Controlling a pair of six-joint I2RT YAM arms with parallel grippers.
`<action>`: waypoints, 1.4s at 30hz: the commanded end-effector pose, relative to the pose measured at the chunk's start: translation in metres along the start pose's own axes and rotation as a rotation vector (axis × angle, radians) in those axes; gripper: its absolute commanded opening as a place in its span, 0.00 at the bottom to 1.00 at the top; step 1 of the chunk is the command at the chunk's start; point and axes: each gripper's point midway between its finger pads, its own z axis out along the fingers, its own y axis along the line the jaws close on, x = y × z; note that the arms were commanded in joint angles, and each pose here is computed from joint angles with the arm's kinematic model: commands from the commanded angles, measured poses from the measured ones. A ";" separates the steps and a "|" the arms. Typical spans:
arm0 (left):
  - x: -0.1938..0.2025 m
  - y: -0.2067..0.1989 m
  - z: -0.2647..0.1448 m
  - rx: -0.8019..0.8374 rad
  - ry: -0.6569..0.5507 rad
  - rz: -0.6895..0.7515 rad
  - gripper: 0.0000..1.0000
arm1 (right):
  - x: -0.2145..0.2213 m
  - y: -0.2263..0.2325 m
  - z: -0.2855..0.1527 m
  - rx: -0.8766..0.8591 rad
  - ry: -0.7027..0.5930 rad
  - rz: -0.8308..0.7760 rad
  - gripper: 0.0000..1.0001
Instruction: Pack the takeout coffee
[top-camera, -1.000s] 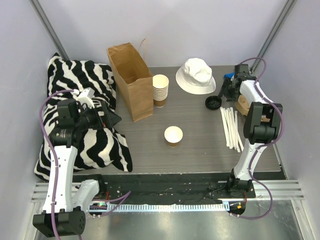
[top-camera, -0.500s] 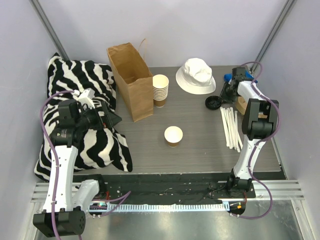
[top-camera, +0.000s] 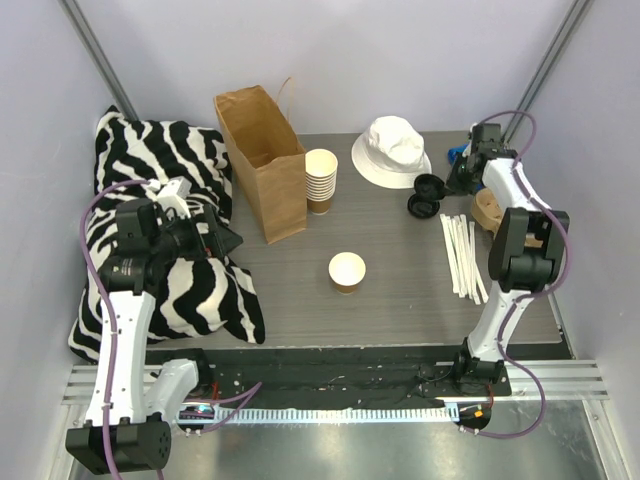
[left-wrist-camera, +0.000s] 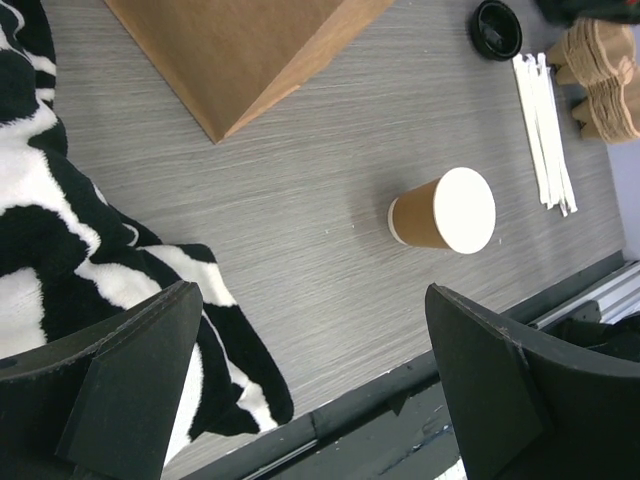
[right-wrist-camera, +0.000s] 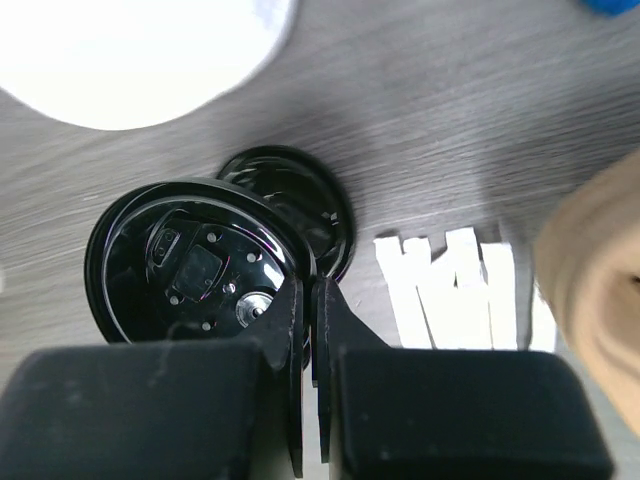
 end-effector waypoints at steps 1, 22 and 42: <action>-0.022 -0.011 -0.019 0.003 -0.075 0.135 1.00 | -0.043 0.029 -0.077 -0.100 -0.174 -0.080 0.01; 0.030 -0.082 -0.032 0.419 0.106 1.057 0.97 | 0.177 0.138 -0.214 -0.802 0.237 -0.373 0.01; 0.078 -0.265 0.030 0.695 -0.230 1.592 0.99 | 0.268 0.153 -0.242 -1.021 0.528 -0.367 0.01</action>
